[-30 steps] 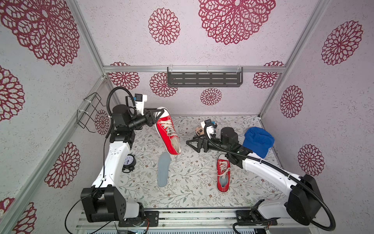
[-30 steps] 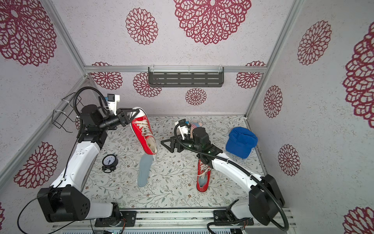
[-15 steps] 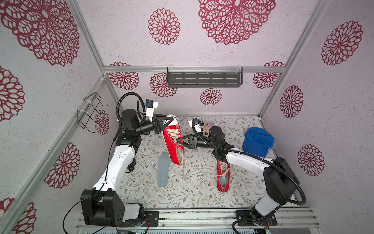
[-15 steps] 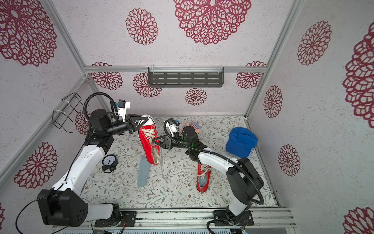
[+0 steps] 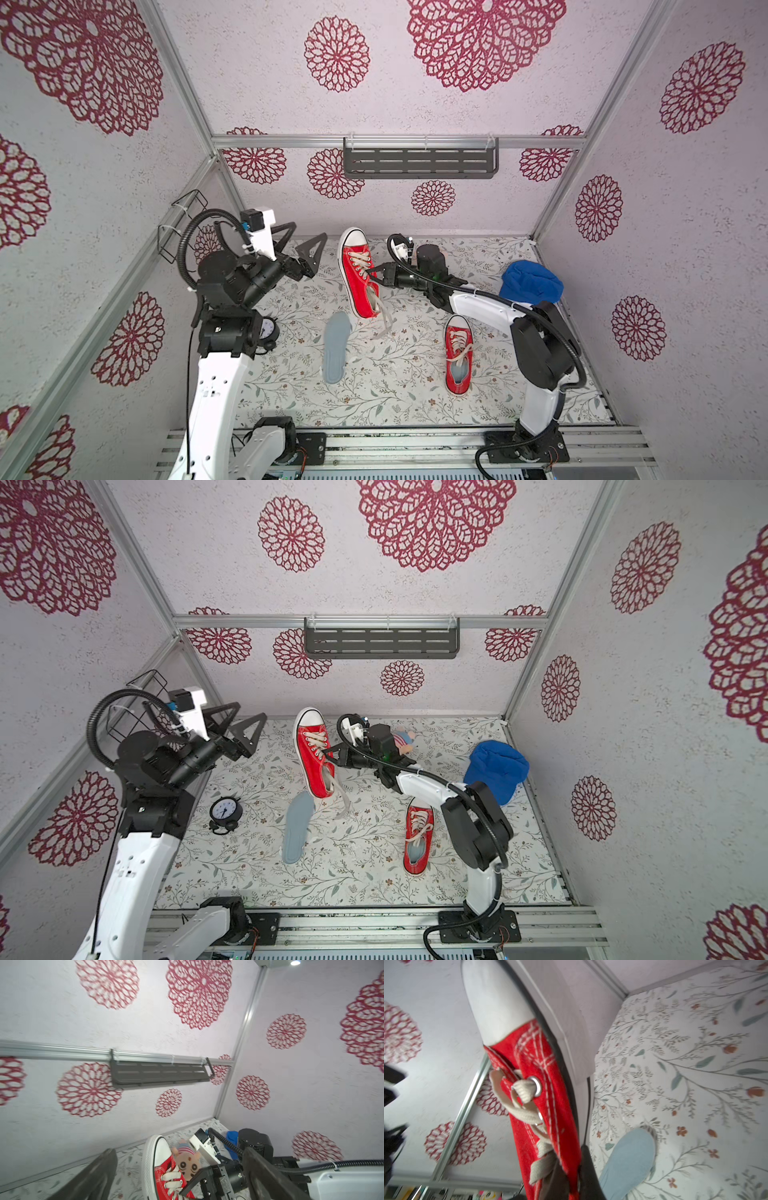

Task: Remove the insole from the shoe
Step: Place the shoe at the center of the board, then pick up the shoe at the center of the board.

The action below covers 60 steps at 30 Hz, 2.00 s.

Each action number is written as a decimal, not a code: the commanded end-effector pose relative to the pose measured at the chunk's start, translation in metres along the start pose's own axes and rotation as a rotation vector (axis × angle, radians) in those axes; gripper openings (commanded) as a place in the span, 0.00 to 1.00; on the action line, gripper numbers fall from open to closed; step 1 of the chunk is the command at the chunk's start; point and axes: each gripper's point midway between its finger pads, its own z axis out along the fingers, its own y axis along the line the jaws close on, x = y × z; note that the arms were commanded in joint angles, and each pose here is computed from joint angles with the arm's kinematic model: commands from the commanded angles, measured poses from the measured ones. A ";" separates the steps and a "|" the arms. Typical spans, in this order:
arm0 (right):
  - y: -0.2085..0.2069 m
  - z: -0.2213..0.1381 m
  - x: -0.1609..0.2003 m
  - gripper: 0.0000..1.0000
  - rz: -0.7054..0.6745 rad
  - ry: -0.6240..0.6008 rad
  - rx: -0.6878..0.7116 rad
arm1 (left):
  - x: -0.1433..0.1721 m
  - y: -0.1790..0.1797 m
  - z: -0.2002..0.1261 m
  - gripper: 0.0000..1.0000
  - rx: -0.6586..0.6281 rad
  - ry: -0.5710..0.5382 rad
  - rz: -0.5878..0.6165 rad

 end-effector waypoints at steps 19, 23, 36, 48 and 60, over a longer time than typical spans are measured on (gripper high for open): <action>-0.156 0.084 -0.043 0.38 0.088 -0.018 0.373 | 0.097 0.025 -0.062 0.98 -0.253 0.209 -0.118; -0.147 0.065 -0.054 0.57 0.012 -0.042 0.447 | 0.101 0.027 -0.061 0.98 -0.255 0.216 -0.122; -0.023 -0.084 -0.070 0.73 -0.305 -0.176 0.588 | 0.144 0.027 -0.048 0.99 -0.191 0.269 -0.259; -0.077 -0.276 0.095 0.84 -0.164 0.046 1.045 | 0.242 -0.021 0.013 0.99 -0.013 0.425 -0.376; -0.131 -0.290 0.196 0.72 0.082 0.161 1.052 | 0.268 -0.049 0.062 0.98 0.044 0.488 -0.402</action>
